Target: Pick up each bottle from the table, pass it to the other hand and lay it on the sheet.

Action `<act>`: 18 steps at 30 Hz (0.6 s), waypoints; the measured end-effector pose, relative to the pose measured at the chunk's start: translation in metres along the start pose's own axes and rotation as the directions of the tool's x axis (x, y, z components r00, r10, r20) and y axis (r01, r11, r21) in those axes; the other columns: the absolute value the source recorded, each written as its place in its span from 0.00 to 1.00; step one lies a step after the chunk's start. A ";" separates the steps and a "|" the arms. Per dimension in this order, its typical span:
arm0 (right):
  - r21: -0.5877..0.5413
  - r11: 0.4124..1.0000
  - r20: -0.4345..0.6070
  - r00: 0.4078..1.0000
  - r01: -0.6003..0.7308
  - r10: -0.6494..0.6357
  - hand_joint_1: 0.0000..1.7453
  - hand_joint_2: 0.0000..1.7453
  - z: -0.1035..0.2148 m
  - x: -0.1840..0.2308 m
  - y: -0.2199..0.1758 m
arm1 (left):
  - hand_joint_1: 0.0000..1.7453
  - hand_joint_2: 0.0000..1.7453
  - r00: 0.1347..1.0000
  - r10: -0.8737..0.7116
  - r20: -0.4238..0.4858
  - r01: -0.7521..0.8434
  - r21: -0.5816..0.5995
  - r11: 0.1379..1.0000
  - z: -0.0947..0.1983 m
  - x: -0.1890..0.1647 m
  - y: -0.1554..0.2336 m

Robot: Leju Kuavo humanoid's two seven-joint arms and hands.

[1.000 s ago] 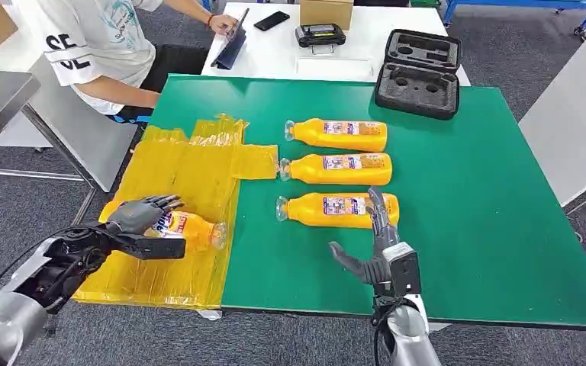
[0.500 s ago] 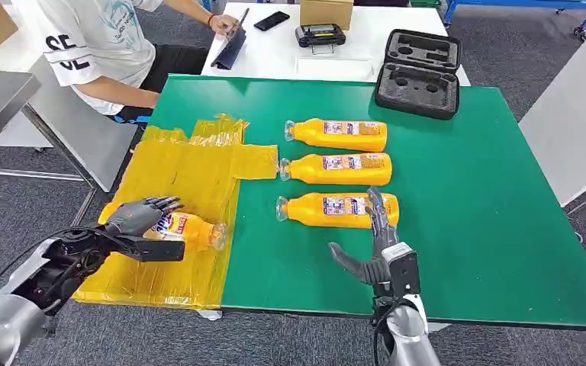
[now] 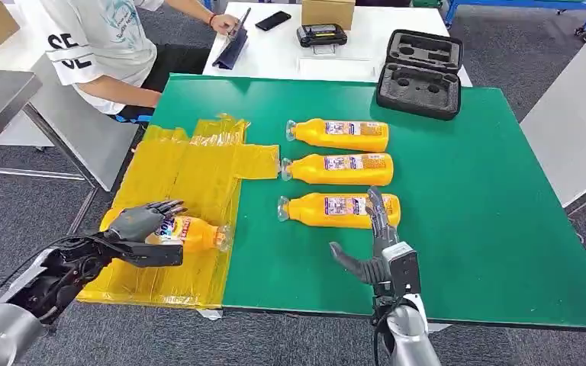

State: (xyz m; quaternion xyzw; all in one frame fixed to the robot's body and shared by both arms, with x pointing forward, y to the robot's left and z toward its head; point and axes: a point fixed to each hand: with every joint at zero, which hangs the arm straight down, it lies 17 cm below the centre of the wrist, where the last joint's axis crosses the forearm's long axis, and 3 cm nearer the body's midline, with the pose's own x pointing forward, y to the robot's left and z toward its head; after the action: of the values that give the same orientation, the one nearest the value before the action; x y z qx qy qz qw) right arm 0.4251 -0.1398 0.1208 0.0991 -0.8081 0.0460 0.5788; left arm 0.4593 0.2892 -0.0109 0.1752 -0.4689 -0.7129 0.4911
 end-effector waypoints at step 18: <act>0.000 1.000 -0.021 1.000 0.015 -0.015 0.00 1.00 0.009 -0.006 0.001 | 0.00 1.00 0.993 0.058 0.104 -0.065 0.060 0.996 -0.014 0.037 0.010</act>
State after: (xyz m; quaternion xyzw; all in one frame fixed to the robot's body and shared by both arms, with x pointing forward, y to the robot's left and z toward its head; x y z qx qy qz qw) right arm 0.4185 -0.1398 0.1120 0.1049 -0.8013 0.0427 0.5875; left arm 0.4573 0.2495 -0.0019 0.1392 -0.5209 -0.6904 0.4823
